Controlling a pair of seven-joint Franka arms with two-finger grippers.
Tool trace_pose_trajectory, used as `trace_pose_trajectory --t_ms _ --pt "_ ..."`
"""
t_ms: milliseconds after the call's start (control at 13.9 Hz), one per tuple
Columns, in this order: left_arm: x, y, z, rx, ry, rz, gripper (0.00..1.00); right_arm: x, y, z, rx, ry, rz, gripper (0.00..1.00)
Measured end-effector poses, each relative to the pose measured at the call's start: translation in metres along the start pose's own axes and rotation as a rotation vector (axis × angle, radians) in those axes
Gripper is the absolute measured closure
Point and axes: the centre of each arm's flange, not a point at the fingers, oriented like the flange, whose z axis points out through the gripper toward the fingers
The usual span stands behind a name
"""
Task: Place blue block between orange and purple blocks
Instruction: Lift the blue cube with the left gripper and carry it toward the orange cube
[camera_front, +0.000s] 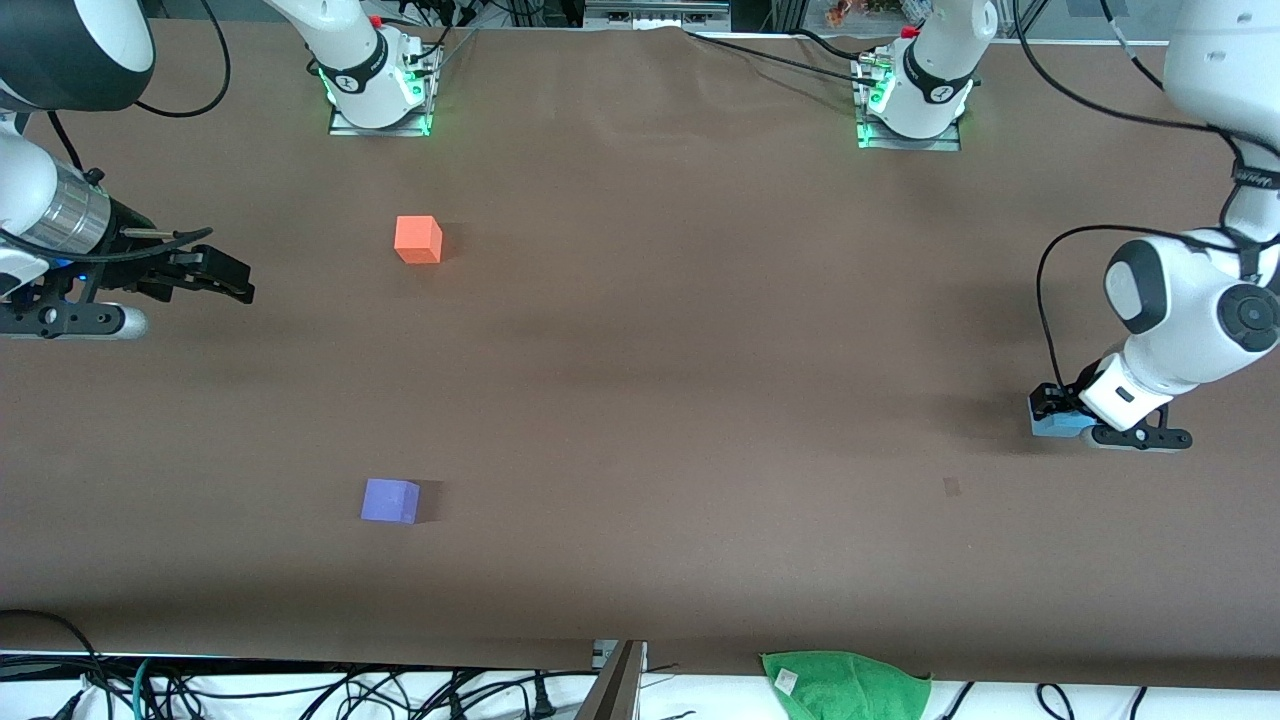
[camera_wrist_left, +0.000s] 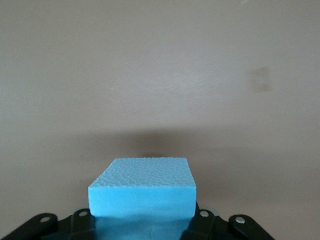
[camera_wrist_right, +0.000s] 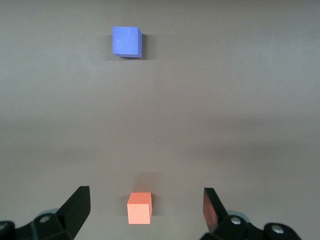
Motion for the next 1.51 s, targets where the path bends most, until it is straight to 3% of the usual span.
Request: trace_pose_trajectory --t_ms 287,503,646,934,1221,1508 --pt "0.027 0.090 -0.084 -0.053 -0.090 -0.031 0.43 0.000 -0.001 -0.001 0.000 0.002 -0.001 0.00" --pt "0.026 0.199 -0.104 -0.093 -0.111 -0.038 0.43 0.000 -0.002 -0.001 0.000 0.002 -0.003 0.00" --pt "0.010 0.299 -0.094 -0.104 -0.137 -0.049 0.43 0.000 -0.002 -0.001 0.000 0.003 -0.004 0.00" --pt "-0.033 0.477 -0.048 -0.133 -0.109 0.000 0.43 0.001 0.000 0.000 0.000 0.001 0.000 0.00" --pt "-0.062 0.559 0.017 -0.066 -0.063 -0.073 0.43 0.011 0.001 0.026 -0.005 -0.043 0.003 0.00" --pt "-0.085 0.603 0.064 -0.071 -0.001 -0.121 0.43 0.016 0.002 0.038 -0.008 -0.063 0.004 0.00"
